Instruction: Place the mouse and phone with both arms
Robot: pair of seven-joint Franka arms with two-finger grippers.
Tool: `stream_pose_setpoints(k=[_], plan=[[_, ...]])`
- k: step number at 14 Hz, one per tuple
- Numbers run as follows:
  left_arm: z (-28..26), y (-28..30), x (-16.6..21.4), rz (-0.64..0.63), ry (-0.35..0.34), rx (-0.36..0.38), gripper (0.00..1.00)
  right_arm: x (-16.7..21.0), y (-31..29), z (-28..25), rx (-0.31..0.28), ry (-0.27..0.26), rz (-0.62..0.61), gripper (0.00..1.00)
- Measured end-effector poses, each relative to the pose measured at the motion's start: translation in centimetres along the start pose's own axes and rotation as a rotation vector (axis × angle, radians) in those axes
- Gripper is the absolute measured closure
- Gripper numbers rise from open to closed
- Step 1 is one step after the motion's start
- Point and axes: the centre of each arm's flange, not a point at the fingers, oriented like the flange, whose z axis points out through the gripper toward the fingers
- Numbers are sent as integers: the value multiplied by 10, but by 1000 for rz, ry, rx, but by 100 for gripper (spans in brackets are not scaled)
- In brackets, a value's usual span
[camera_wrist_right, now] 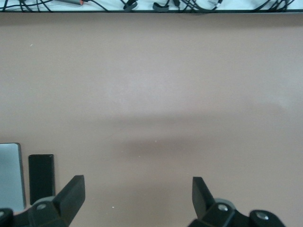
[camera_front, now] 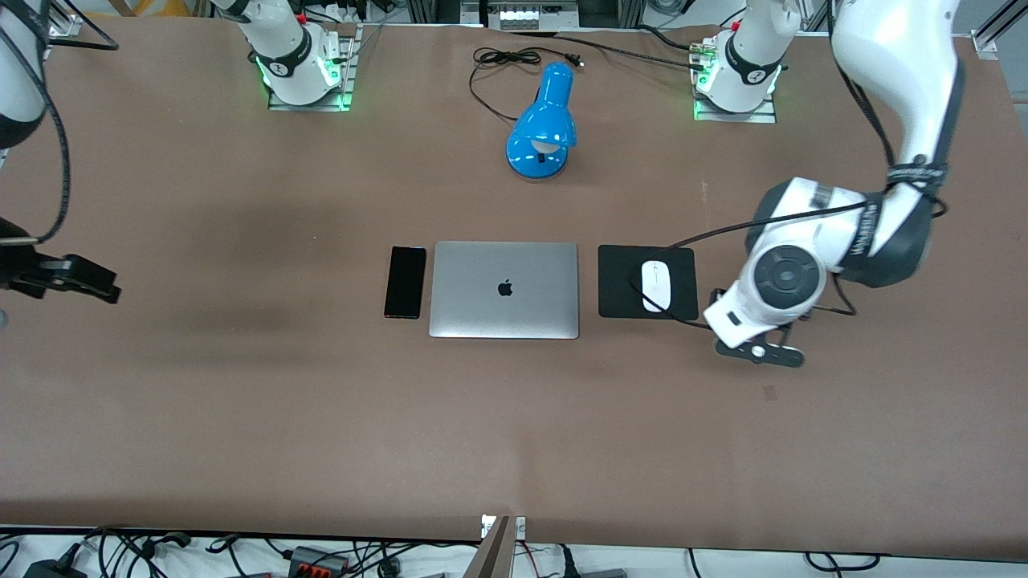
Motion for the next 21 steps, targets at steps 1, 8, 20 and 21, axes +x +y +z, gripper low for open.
stream_pose_setpoints(k=[1, 8, 20, 21], plan=[[-12, -5, 2, -13, 13, -14, 0, -2, 4, -2, -2, 0, -5, 0], [-102, -65, -16, -129, -79, -223, 0, -48, 5, -6, 0, 26, -79, 0], [-185, -183, -113, -316, 63, -358, 0, -90, 6, 1, 4, -31, -42, 0], [-183, -180, -124, -323, 87, -356, 0, -90, 5, -1, 13, -27, -40, 0]])
